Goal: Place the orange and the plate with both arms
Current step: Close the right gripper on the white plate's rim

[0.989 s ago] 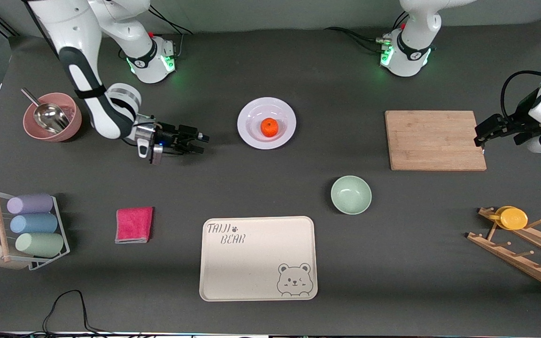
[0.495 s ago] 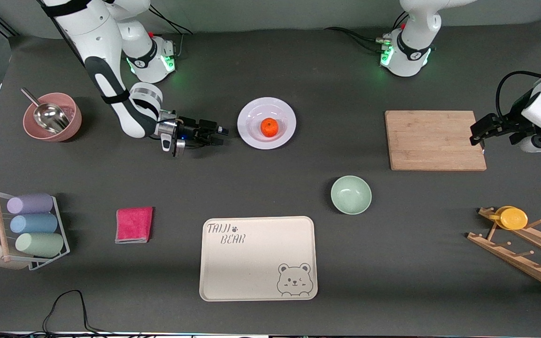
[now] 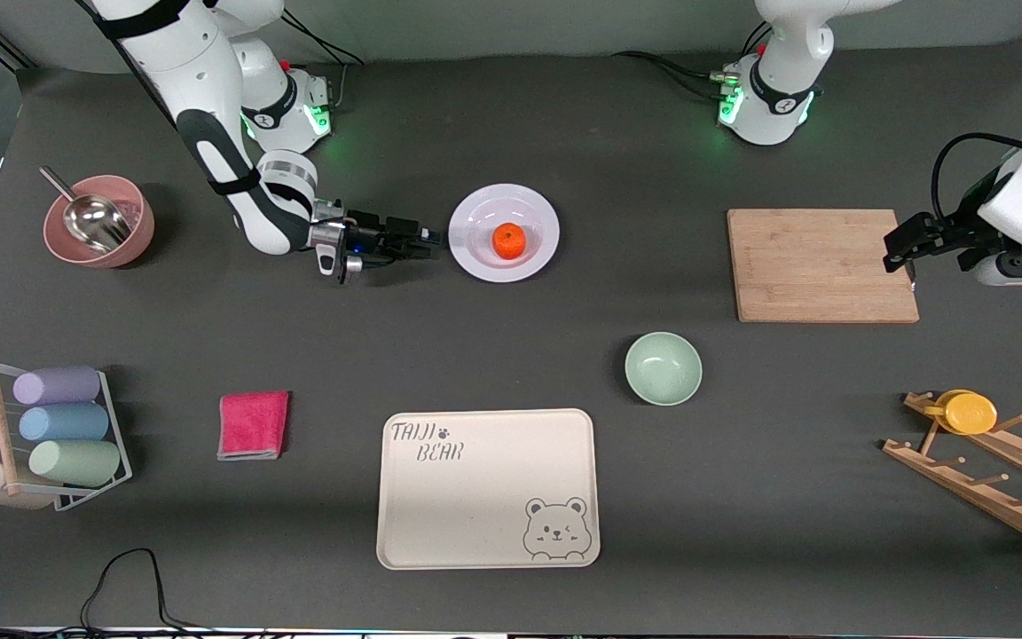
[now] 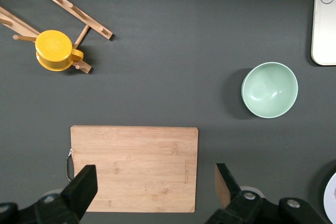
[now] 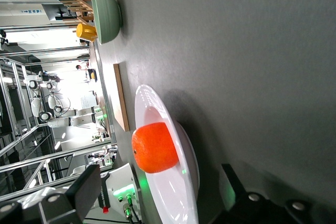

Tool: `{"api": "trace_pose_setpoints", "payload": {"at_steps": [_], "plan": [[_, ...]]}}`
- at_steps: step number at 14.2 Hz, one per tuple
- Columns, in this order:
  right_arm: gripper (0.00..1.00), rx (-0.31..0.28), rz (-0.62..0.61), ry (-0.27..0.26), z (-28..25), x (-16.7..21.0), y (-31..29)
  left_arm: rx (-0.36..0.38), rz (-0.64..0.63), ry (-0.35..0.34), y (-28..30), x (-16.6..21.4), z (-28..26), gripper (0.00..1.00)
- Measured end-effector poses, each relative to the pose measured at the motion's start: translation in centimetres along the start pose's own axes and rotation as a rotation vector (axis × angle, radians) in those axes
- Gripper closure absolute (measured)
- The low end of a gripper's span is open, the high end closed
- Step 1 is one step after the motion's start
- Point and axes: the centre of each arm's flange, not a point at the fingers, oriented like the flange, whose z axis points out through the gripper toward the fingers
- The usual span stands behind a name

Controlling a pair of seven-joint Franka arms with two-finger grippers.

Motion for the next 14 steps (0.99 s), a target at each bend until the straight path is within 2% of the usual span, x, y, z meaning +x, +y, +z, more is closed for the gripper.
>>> {"api": "trace_pose_setpoints", "payload": {"at_steps": [2,3,5,7,14], "plan": [[0.04,0.006,0.012,-0.001,0.6,-0.4,0.0,0.000,0.000,0.001,0.0,0.0,0.1,0.00],[0.13,0.008,0.012,-0.004,0.8,-0.6,-0.1,0.000,0.000,0.002,0.0,0.0,0.2,0.00],[0.39,0.008,0.012,-0.006,0.9,-0.7,-0.1,0.000,0.000,0.003,0.0,0.0,0.3,0.00],[0.55,0.008,0.012,-0.006,0.9,-0.6,-0.1,0.000,0.000,0.000,0.0,0.0,0.7,0.00],[0.56,-0.015,0.021,-0.020,1.2,-1.4,1.9,0.001,0.015,-0.005,0.8,-0.2,2.1,0.00]]}}
